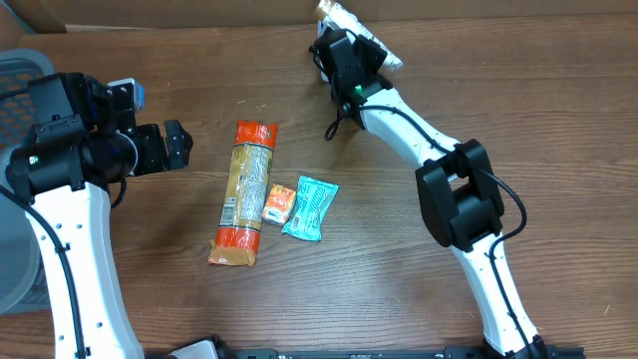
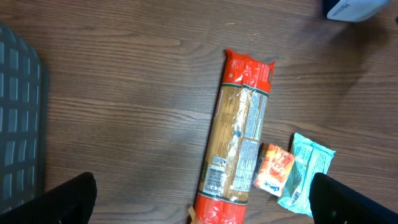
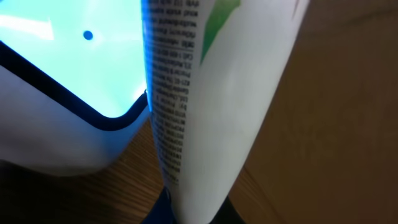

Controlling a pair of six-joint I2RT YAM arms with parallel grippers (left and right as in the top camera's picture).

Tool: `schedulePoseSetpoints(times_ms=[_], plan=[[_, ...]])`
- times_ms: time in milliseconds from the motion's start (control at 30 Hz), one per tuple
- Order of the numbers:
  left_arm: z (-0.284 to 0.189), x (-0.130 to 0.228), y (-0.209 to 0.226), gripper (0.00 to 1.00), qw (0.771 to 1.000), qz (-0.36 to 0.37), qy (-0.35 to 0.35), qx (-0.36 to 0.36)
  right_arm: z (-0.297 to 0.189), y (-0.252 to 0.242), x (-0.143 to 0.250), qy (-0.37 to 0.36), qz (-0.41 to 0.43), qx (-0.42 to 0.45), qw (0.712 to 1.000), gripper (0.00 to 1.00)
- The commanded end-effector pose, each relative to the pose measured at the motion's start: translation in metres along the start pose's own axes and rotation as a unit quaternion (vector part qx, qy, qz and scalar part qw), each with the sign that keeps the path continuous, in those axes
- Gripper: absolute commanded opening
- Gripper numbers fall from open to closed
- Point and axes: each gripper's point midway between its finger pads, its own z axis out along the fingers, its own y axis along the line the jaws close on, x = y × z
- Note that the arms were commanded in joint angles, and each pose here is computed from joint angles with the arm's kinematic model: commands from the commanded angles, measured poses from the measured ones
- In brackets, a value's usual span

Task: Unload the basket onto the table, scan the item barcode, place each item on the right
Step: 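Carry the tube to the white scanner and hold it before the window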

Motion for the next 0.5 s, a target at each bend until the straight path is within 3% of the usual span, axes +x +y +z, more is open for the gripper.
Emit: schedulePoseSetpoints(times_ms=[0,467], plan=[[-0.010,-0.006,-0.006,0.99,1.000,0.018,-0.018,0.006,-0.003,-0.034,-0.003,0.012,0.020,0.051,0.998,0.04],[-0.010,-0.006,-0.006,1.00,1.000,0.018,-0.018,0.006,-0.027,-0.036,-0.020,-0.003,0.024,0.059,0.998,0.04]])
